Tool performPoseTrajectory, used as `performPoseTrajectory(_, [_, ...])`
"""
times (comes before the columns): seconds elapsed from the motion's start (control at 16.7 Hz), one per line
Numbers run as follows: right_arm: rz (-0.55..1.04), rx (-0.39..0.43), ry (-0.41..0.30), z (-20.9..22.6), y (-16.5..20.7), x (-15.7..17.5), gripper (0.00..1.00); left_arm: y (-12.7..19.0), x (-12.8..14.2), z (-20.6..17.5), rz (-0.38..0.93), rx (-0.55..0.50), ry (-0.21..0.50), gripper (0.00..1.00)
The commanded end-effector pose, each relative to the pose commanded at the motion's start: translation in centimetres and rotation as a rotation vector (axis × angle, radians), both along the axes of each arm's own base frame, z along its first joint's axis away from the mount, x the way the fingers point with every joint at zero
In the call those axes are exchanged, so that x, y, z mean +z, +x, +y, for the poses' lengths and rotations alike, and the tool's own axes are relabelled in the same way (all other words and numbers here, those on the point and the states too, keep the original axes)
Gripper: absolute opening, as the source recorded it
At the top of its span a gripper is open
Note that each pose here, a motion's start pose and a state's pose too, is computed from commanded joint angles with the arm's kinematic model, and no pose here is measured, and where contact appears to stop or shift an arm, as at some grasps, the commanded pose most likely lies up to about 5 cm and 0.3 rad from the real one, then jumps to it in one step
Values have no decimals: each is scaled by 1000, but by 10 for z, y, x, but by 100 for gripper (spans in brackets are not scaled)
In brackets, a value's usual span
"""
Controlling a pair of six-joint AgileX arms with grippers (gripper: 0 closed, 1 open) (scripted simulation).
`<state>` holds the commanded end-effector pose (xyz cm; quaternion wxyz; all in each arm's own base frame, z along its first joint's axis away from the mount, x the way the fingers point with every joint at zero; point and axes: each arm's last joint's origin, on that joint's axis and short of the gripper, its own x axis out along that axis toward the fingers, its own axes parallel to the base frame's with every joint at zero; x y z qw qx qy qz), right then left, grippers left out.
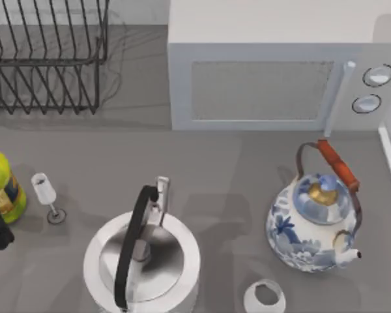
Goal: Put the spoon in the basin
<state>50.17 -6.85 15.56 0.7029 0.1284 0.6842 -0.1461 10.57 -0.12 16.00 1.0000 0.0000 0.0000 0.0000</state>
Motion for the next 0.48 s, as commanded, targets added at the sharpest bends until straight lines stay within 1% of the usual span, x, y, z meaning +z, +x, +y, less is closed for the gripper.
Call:
performPoseTrajectory(0.12, [0, 0, 0, 0, 0, 0, 98, 0, 0, 0, 0, 0, 0, 100])
performPoseTrajectory(0.18, [0, 0, 0, 0, 0, 0, 100, 0, 0, 0, 0, 0, 0, 100])
performPoseTrajectory(0.48, [0, 0, 0, 0, 0, 0, 100, 0, 0, 0, 0, 0, 0, 100])
